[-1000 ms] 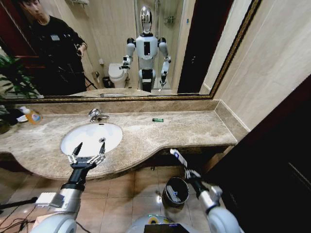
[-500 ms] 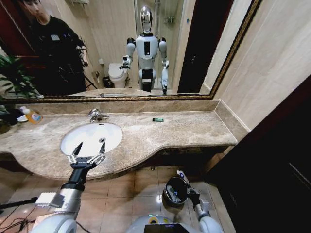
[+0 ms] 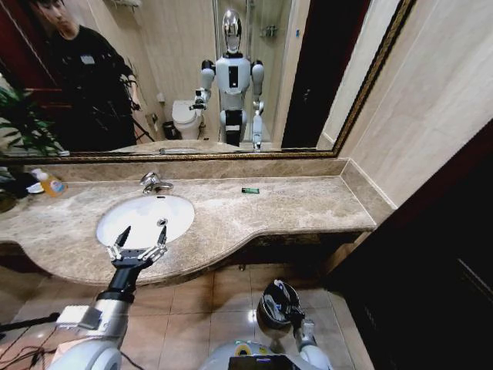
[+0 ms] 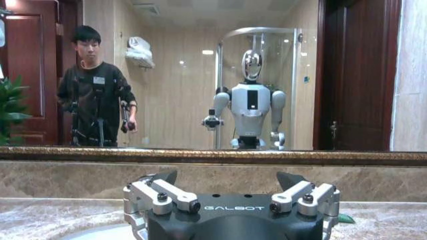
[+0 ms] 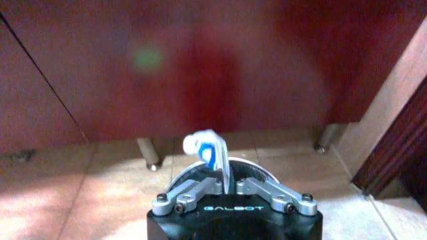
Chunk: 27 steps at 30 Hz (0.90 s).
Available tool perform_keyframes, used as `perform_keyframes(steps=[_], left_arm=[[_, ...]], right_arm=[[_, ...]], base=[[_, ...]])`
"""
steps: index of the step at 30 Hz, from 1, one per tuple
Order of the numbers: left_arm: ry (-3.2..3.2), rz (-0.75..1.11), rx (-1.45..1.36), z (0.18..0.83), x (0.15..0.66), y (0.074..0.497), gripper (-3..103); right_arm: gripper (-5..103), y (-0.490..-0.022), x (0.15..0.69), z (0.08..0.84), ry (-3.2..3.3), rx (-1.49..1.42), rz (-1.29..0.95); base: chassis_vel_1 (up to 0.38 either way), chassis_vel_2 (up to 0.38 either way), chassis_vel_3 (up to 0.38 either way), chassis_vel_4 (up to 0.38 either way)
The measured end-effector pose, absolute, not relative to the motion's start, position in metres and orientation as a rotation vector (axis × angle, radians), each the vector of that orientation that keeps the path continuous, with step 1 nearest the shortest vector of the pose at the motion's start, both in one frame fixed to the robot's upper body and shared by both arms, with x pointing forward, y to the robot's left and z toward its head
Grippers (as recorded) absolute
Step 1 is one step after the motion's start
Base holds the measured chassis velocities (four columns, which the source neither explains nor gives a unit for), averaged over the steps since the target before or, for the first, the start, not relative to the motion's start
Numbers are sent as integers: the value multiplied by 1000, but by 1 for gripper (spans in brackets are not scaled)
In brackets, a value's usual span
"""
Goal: Pick up the trash from the sink and place it in the trash bin.
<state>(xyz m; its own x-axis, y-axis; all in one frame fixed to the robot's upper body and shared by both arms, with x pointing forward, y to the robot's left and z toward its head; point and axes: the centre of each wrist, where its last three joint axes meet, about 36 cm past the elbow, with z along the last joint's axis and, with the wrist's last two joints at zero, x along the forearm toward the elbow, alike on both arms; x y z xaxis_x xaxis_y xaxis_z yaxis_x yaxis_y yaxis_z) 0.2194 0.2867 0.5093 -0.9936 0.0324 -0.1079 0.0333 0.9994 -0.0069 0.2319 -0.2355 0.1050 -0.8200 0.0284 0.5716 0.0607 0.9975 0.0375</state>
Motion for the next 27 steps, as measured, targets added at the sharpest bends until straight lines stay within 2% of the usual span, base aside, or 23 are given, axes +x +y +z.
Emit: perform_keyframes(steps=[1, 3, 4, 5, 7, 9, 10, 12, 13, 16, 17, 20, 22, 25, 27], left_arm=[[3033, -13, 50, 509, 219, 287, 100], [3033, -13, 50, 509, 219, 287, 100], [3033, -13, 50, 509, 219, 287, 100], [3033, -13, 50, 509, 219, 287, 100], [3033, -13, 50, 509, 219, 287, 100], [3033, -13, 50, 509, 219, 287, 100], [3033, -13, 50, 509, 219, 287, 100], [3033, -13, 50, 509, 219, 287, 100], [3033, -13, 50, 509, 219, 287, 100], [3033, -13, 50, 509, 219, 287, 100], [3033, -13, 50, 509, 219, 287, 100], [3033, -13, 50, 509, 219, 287, 100], [3033, -13, 50, 509, 219, 287, 100], [3033, -13, 50, 509, 219, 287, 100], [3033, -13, 50, 509, 219, 287, 100]], right_arm=[[12, -236, 230, 101, -2530, -67, -61], [12, -235, 229, 100, -2529, -71, -57], [24, -234, 228, 98, -2530, -83, -54], [29, -232, 228, 98, -2532, -89, -56], [29, -231, 228, 98, -2534, -93, -58], [39, -230, 227, 98, -2538, -99, -60], [39, -230, 227, 98, -2538, -99, -60], [50, -230, 225, 97, -2540, -100, -61], [50, -230, 225, 97, -2540, -100, -61], [67, -230, 221, 96, -2541, -104, -65], [67, -230, 221, 96, -2541, -104, -65], [83, -230, 220, 96, -2541, -106, -67], [83, -230, 220, 96, -2541, -106, -68], [97, -229, 220, 97, -2545, -105, -71], [97, -229, 220, 97, -2545, -104, -71]], base=[[0, 0, 0, 0], [0, 0, 0, 0], [0, 0, 0, 0], [0, 0, 0, 0], [0, 0, 0, 0], [0, 0, 0, 0], [0, 0, 0, 0], [0, 0, 0, 0], [0, 0, 0, 0], [0, 0, 0, 0], [0, 0, 0, 0], [0, 0, 0, 0], [0, 0, 0, 0], [0, 0, 0, 0], [0, 0, 0, 0]])
